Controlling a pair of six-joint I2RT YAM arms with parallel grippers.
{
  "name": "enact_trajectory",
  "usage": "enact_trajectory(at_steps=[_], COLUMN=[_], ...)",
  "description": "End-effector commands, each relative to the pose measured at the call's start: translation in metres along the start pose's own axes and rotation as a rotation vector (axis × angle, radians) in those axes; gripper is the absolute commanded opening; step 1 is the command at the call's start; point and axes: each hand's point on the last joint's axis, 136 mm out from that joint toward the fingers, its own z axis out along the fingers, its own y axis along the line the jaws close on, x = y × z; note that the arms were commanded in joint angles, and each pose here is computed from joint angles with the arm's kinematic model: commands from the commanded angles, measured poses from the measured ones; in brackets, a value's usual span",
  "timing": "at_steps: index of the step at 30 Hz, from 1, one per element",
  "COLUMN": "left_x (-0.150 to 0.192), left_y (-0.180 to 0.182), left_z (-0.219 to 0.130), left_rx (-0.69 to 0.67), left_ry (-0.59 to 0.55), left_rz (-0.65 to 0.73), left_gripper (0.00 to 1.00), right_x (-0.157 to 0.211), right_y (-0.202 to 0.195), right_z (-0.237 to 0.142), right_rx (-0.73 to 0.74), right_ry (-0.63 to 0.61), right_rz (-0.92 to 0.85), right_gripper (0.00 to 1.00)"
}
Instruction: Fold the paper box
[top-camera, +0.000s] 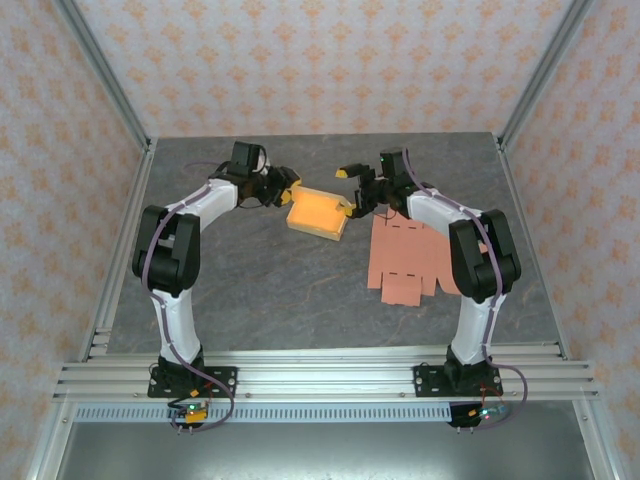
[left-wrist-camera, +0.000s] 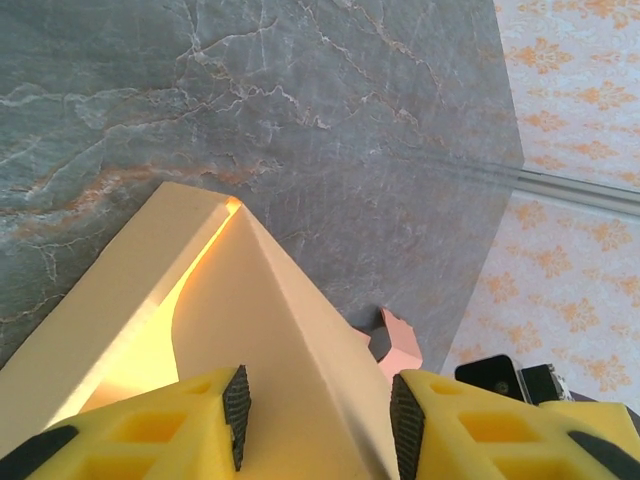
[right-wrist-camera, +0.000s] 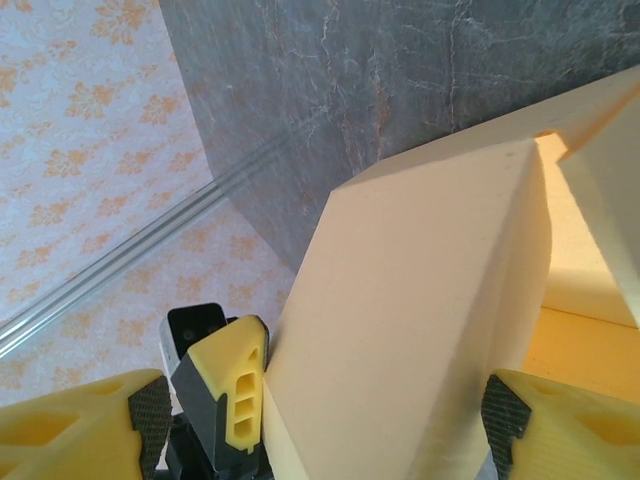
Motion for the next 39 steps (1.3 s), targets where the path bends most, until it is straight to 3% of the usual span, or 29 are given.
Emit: enact_trajectory(at_steps=[1,12,29,34,39], left_x=[0.018,0.042,0.054,0.057,0.058], left_y=[-0.014,0.02,0.06,0.072,0.082], left_z=[-0.013,-0.015,-0.015,-0.017,-0.018], left_rx=[0.051,-0.087,-0.235,-0.284,-0.317], left_ry=[0.031,0.034,0.025,0.027,0.041], left_rz=[0.044,0.206,0.302,0.314,0.324], left_gripper=[0.41,0.29,0.28,0.3,0.35], right_x=[0.002,-0.007,-0.007,0.002,-0.012], right_y=[-0.016,-0.07,-0.059,-0.082,-0.114], right_z=[0.008,-0.005,-0.064,-0.049,-0.04], right_rx=[0.036,0.184,0.317,0.488,0.649], right_ry=[0.008,-0.049,-0.117,-0.025,-0.044], right_rz=[0.023,-0.025,-0.249,-0.408,-0.536], right_gripper=[0.81,0.82,0.85,0.85,0.77])
